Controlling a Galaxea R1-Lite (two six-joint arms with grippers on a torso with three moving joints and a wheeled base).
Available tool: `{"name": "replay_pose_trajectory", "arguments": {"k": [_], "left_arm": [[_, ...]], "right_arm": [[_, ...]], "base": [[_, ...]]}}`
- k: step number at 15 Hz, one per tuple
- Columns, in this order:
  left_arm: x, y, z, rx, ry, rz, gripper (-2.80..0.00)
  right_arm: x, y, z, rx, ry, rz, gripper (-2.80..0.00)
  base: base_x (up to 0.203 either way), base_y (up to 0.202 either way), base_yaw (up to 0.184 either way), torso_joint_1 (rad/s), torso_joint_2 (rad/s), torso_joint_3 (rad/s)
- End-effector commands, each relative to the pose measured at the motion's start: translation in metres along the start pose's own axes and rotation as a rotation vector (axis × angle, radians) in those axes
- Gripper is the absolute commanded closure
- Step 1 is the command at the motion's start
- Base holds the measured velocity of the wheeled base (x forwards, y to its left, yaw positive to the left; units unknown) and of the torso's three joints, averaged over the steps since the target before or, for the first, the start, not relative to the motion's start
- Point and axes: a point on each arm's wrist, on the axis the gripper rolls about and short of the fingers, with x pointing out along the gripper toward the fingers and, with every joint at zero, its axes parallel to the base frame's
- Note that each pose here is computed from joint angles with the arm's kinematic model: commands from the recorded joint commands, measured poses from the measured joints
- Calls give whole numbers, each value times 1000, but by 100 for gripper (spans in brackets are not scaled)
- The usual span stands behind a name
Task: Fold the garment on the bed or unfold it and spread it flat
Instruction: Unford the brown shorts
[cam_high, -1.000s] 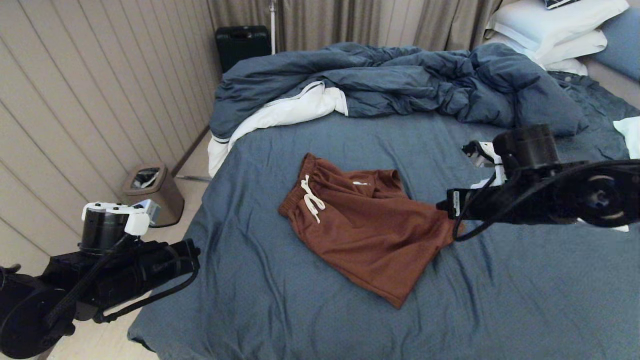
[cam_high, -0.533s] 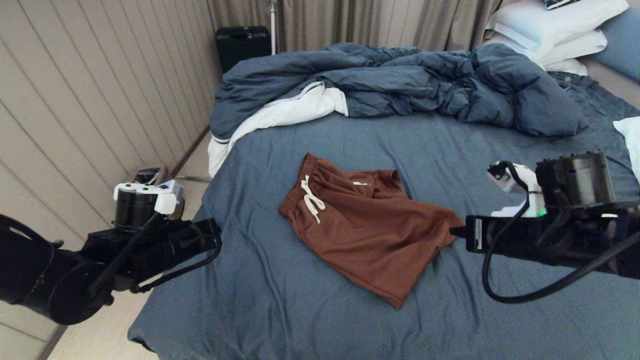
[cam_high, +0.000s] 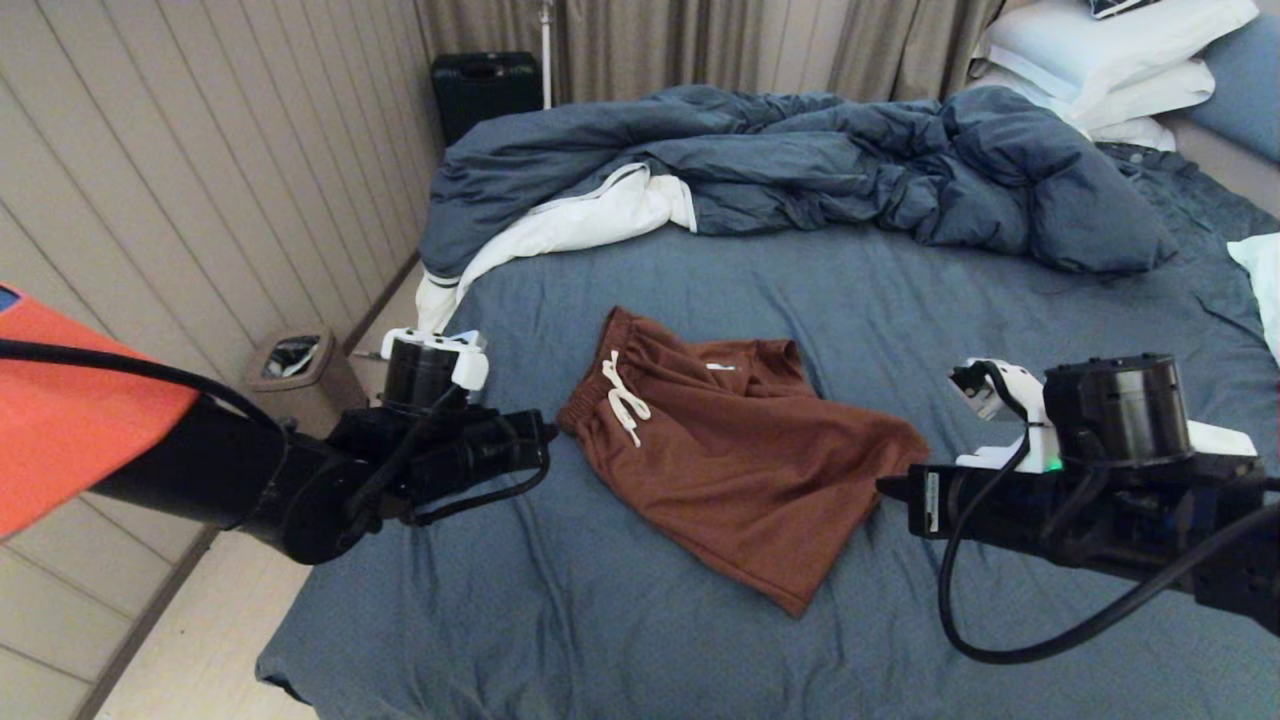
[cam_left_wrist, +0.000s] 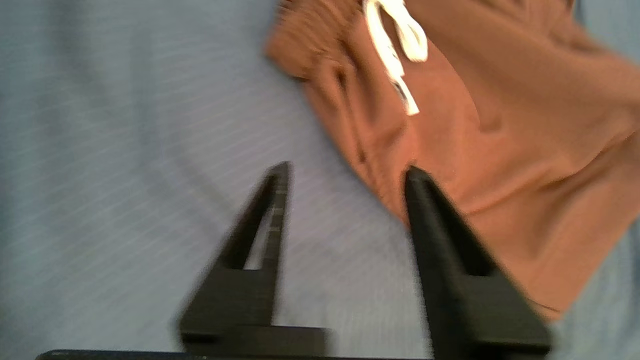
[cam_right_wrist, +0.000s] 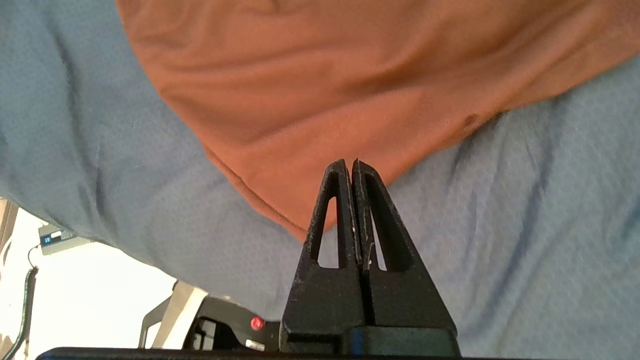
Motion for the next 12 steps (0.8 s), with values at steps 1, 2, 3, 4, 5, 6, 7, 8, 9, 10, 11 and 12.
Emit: {"name": "replay_pose_trajectory", "arguments": {"k": [1,2,3,4,5,6,7,8,9,10,11,12], "left_arm": [[40,-4,-18,26,46,-1,-280],[51,-7,-18,30,42,-6,-280],[62,-10,-18,34,37,-11,-280],[72,-13,-19,38,33,-16,-280],[80,-16,-20,42,26,-19,-280],[89,-18,-19,44,18,-11,-280],[98,-19,-19,46,11,9,-280],[107,-19,-20,51,1,33,-280],[115,-18,-20,74,-13,59,-280],[120,-14,-17,89,-29,77,-280],[123,-7,-11,89,-44,92,-280],[126,-1,-7,93,-55,103,-280]], "right_arm": [[7,-2,-5,3,23,-7,0],[7,-2,-6,3,26,-8,0],[7,-2,-7,4,29,-10,0],[7,-3,-8,4,30,-10,0],[7,-3,-8,5,30,-11,0],[8,-4,-9,4,35,-11,0],[7,-4,-10,4,36,-11,0],[6,-4,-10,4,36,-11,0],[6,-4,-11,4,32,-10,0],[7,-4,-11,4,29,-8,0],[9,-4,-11,4,27,-8,0],[11,-5,-12,4,34,-9,0]], "base": [[0,0,0,0,0,0],[0,0,0,0,0,0],[0,0,0,0,0,0],[0,0,0,0,0,0],[0,0,0,0,0,0],[0,0,0,0,0,0],[0,0,0,0,0,0],[0,0,0,0,0,0],[0,0,0,0,0,0],[0,0,0,0,0,0],[0,0,0,0,0,0],[0,0,0,0,0,0]]}}
